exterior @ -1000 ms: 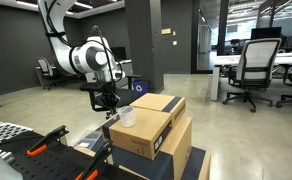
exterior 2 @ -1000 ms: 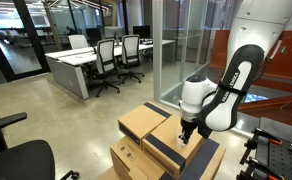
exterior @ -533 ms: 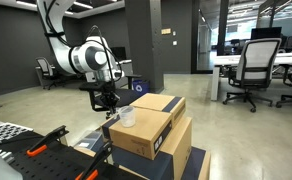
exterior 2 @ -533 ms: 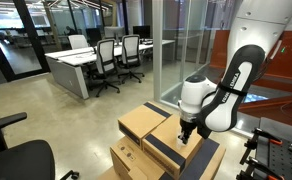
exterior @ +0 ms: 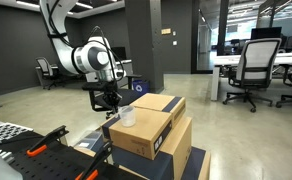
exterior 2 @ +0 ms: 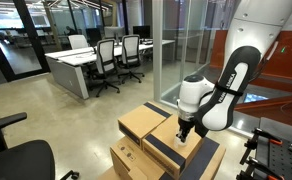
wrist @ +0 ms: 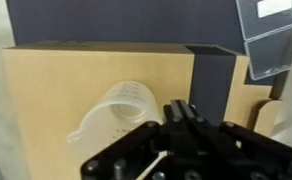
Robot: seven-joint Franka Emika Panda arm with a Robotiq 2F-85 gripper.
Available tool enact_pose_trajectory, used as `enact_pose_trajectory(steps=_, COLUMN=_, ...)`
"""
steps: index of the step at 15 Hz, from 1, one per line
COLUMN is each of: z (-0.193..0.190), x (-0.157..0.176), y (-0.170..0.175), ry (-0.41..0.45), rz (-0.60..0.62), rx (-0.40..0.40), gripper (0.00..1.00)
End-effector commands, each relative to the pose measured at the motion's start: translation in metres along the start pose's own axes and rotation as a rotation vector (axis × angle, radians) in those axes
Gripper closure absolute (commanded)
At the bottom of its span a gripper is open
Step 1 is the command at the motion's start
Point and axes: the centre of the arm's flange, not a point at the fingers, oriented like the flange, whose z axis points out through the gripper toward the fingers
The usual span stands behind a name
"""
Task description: Twist the water jug around
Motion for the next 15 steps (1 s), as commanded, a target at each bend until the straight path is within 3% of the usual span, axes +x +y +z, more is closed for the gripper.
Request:
enact_pose_trajectory(steps=1, z=0.0048, x=0.0043, y=-0.0025, ry=0.016, rz=0.0, rx=-0.014, gripper=0.94)
enact_pose_trajectory(steps=15, z=0.005, x=0.0022, y=-0.01, ry=0.034, rz=-0.072, rx=-0.011, gripper=0.94)
